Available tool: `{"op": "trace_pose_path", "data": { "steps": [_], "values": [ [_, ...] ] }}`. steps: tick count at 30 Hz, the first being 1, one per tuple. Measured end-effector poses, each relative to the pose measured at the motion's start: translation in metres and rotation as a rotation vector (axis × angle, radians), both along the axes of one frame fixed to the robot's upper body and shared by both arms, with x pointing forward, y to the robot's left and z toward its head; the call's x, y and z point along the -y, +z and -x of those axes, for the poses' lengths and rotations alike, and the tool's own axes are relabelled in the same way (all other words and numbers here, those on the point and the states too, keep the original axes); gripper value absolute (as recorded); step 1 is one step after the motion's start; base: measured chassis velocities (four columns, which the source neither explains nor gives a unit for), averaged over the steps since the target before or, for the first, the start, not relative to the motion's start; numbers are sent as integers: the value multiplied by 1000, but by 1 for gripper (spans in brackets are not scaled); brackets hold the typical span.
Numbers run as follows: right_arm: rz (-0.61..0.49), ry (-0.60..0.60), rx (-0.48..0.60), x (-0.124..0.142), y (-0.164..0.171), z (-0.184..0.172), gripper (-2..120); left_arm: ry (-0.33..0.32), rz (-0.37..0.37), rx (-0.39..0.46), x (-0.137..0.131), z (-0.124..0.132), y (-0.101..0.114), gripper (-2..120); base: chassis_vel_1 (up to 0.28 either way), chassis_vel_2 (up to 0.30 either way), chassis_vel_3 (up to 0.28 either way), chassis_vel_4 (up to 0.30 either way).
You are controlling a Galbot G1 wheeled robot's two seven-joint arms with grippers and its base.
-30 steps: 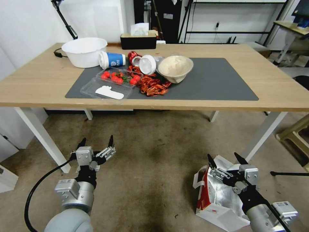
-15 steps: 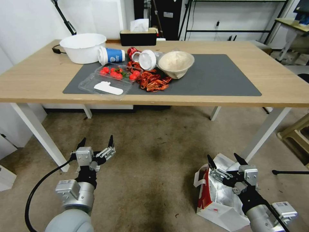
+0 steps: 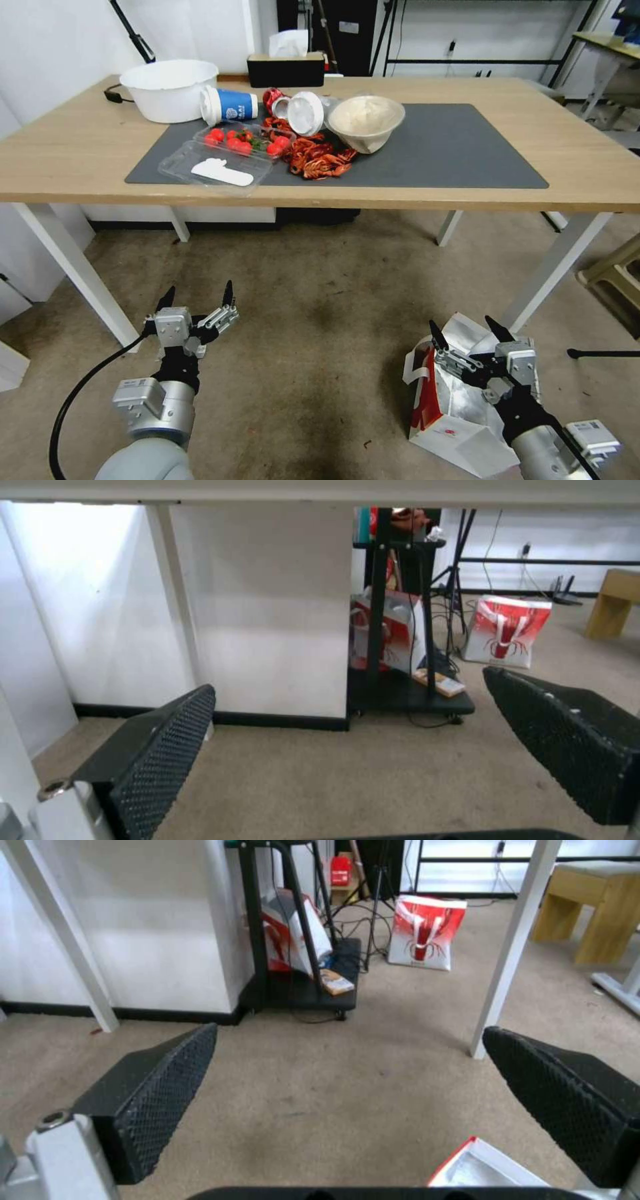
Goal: Pick up the food delivery bag from the floor and place it on the table.
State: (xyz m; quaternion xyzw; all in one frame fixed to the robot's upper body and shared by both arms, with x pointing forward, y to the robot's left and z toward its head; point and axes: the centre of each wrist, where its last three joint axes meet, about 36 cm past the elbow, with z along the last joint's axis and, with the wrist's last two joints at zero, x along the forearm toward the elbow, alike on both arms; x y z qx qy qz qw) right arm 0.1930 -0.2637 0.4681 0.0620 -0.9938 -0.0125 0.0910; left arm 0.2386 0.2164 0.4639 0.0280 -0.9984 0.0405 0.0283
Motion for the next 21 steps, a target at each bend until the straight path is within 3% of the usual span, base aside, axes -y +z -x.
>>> {"op": "trace_pose_path", "data": {
  "steps": [21],
  "values": [
    [6, 2, 7, 1, -3, -1, 100, 12, -19, 13, -3, -2, -5, 100, 0, 0, 0, 0]
  ]
}}
